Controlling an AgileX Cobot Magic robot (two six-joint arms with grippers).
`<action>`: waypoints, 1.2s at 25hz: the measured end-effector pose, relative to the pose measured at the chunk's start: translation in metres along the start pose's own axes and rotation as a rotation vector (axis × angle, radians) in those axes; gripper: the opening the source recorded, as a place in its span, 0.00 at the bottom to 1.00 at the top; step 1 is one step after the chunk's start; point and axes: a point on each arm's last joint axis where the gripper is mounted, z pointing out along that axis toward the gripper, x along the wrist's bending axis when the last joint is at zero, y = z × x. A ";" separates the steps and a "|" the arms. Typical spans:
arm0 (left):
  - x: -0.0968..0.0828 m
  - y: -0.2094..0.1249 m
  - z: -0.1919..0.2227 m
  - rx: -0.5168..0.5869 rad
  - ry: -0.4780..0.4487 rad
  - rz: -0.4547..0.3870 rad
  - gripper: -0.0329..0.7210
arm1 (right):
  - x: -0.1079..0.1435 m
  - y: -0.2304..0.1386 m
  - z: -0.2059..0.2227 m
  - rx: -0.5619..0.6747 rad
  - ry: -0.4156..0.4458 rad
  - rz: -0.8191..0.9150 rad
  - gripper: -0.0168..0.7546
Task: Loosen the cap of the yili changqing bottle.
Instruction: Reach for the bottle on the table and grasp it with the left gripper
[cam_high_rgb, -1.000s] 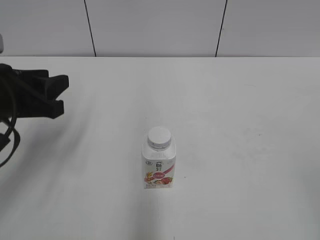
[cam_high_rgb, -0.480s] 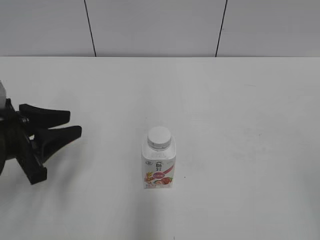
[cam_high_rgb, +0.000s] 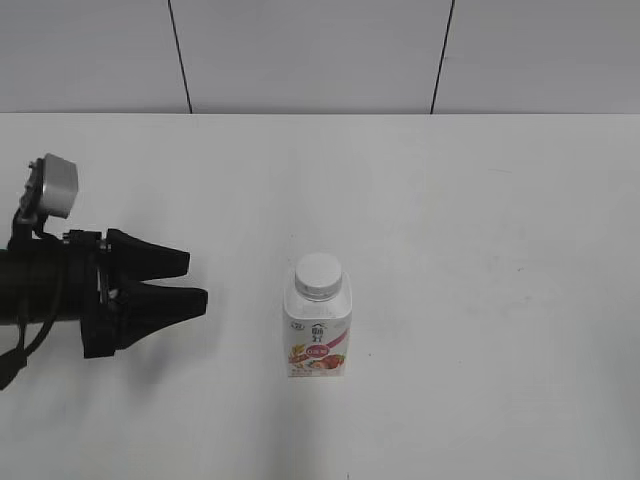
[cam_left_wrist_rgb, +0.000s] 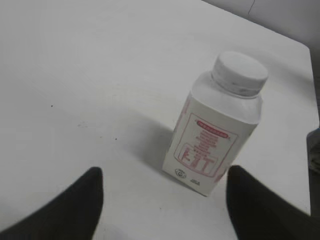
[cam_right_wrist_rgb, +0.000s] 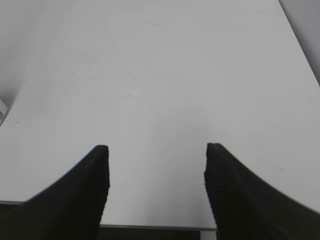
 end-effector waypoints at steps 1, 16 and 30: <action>0.003 0.001 0.001 0.000 -0.012 -0.010 0.70 | 0.000 0.000 0.000 0.000 0.000 0.000 0.65; -0.007 0.003 0.029 0.092 -0.147 0.056 0.65 | 0.000 0.000 0.000 0.000 0.000 0.000 0.65; 0.003 -0.006 0.073 0.146 -0.236 0.020 0.82 | 0.000 0.000 0.000 0.000 0.000 0.000 0.65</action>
